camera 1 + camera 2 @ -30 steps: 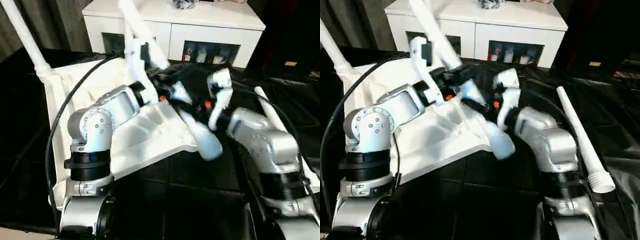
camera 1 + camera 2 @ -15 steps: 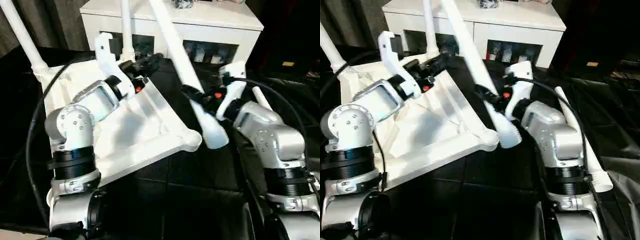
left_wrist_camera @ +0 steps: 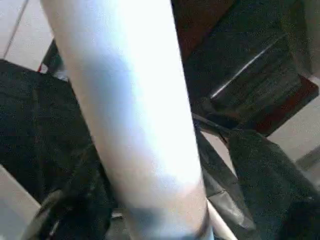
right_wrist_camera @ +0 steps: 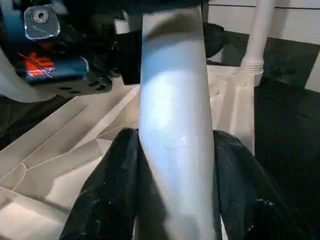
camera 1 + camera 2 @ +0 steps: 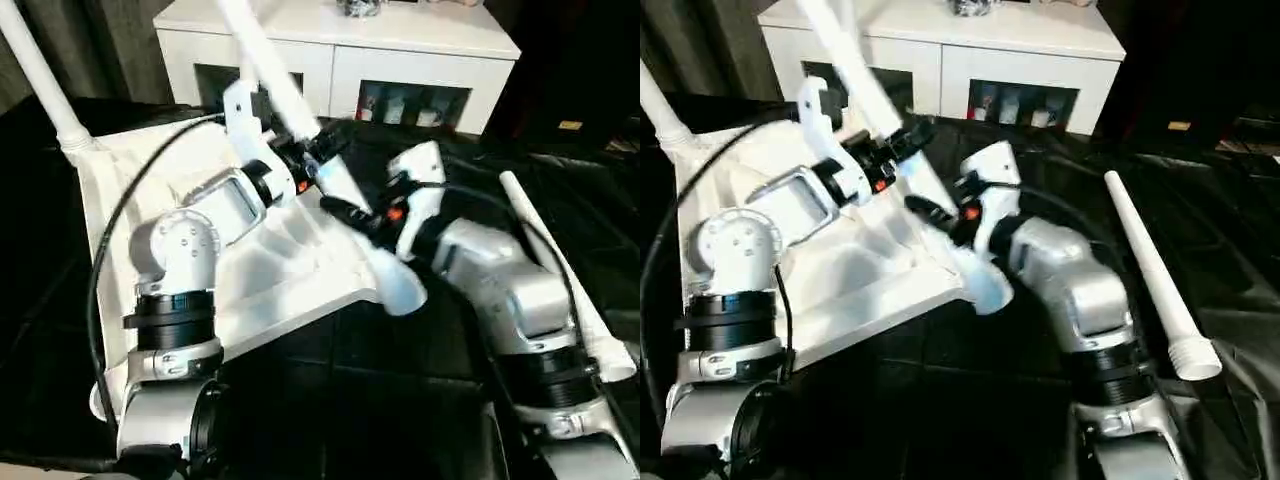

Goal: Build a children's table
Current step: Pick table leg

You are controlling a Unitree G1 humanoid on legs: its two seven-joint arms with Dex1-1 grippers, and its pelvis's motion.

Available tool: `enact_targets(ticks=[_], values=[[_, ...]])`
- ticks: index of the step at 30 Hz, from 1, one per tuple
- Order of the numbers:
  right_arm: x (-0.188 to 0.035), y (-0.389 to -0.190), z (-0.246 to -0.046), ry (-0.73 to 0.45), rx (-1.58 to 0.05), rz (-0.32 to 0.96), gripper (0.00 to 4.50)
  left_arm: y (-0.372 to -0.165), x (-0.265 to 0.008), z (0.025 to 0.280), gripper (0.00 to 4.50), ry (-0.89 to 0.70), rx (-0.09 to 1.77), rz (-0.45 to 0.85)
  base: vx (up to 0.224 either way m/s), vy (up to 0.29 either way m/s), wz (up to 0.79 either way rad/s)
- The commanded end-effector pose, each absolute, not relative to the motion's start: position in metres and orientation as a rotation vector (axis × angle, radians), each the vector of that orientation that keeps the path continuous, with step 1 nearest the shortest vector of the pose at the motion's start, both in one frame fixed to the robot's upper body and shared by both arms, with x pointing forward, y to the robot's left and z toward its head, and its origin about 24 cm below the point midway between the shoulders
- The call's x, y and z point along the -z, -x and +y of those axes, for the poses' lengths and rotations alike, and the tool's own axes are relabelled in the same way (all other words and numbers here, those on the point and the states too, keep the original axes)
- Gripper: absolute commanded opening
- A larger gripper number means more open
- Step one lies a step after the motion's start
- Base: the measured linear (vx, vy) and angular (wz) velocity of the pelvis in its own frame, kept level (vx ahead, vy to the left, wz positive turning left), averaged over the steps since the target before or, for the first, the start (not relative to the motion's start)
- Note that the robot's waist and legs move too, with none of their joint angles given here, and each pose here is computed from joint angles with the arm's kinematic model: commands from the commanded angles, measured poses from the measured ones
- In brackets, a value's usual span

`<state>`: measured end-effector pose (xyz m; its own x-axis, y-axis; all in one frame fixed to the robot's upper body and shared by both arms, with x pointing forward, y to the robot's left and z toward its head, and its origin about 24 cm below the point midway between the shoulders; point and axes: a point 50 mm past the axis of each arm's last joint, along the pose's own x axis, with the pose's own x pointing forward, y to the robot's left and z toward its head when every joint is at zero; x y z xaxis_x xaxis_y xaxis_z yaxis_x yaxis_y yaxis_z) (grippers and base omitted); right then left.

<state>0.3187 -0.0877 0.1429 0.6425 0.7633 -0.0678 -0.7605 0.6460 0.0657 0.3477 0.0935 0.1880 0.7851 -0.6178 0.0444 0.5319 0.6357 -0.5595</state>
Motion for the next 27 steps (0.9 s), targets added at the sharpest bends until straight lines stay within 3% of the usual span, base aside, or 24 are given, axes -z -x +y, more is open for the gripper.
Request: enact_targets(ticks=[1, 13, 22, 24, 27], values=[[-0.149, -0.319, -0.084, -0.014, -0.869, 0.057, 1.7, -0.347, -0.194, 0.09, 3.39, 0.562, 0.667, 0.146, 0.0, 0.0, 0.0], [-0.149, -0.321, -0.076, -0.024, -0.867, 0.042, 1.7, -0.343, -0.192, 0.089, 2.44, 0.561, 0.673, 0.143, 0.0, 0.0, 0.0], [-0.152, -0.326, -0.075, -0.036, -0.821, 0.024, 1.7, -0.349, -0.196, 0.103, 1.85, 0.593, 0.626, 0.12, 0.0, 0.0, 0.0], [-0.153, -0.326, -0.075, -0.072, -0.828, 0.019, 2.4, -0.349, -0.196, 0.106, 1.82, 0.597, 0.625, 0.12, 0.0, 0.0, 0.0], [-0.157, -0.325, -0.078, -0.115, -0.87, 0.012, 2.51, -0.349, -0.197, 0.108, 1.78, 0.588, 0.638, 0.116, 0.0, 0.0, 0.0]])
